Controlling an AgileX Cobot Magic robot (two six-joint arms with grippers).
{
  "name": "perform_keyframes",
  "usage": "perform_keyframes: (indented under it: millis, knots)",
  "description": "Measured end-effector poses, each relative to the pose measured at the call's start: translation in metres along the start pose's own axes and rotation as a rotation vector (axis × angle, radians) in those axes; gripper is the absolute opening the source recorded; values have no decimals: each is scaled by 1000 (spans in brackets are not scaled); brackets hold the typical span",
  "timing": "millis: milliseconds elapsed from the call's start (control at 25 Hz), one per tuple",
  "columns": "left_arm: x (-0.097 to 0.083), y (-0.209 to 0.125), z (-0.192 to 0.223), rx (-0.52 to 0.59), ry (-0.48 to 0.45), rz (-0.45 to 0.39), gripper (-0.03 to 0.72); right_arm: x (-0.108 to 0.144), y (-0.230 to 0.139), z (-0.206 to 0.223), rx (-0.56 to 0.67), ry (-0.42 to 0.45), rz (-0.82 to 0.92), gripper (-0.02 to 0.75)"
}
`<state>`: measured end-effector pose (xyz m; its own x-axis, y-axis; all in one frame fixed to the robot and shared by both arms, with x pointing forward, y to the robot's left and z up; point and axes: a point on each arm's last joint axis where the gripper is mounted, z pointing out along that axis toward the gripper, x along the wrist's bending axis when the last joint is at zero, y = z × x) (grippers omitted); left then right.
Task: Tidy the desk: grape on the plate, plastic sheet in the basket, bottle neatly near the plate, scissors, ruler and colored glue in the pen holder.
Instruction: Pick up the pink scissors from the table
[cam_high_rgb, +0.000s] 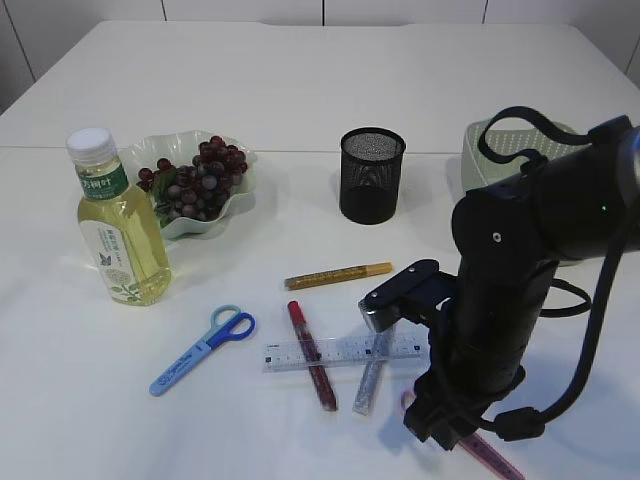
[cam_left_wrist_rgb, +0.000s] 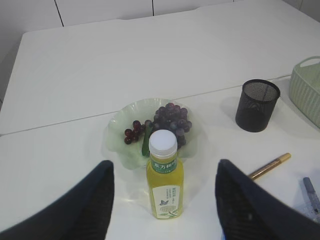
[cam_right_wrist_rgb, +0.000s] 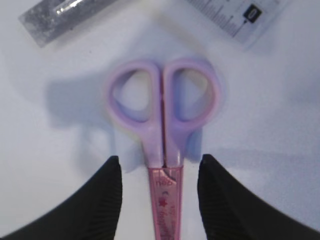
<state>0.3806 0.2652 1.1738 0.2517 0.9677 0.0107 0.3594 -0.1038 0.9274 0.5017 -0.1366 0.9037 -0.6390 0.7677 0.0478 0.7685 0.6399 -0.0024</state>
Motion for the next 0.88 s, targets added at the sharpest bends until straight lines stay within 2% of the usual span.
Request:
perform_keyframes:
  millis: [640, 880]
  knots:
    - [0, 0, 0, 1, 0, 0, 457, 2, -3, 0, 37, 25, 12, 396]
    - [0, -3, 0, 31, 0, 0, 457, 2, -3, 10, 95, 37, 15, 395]
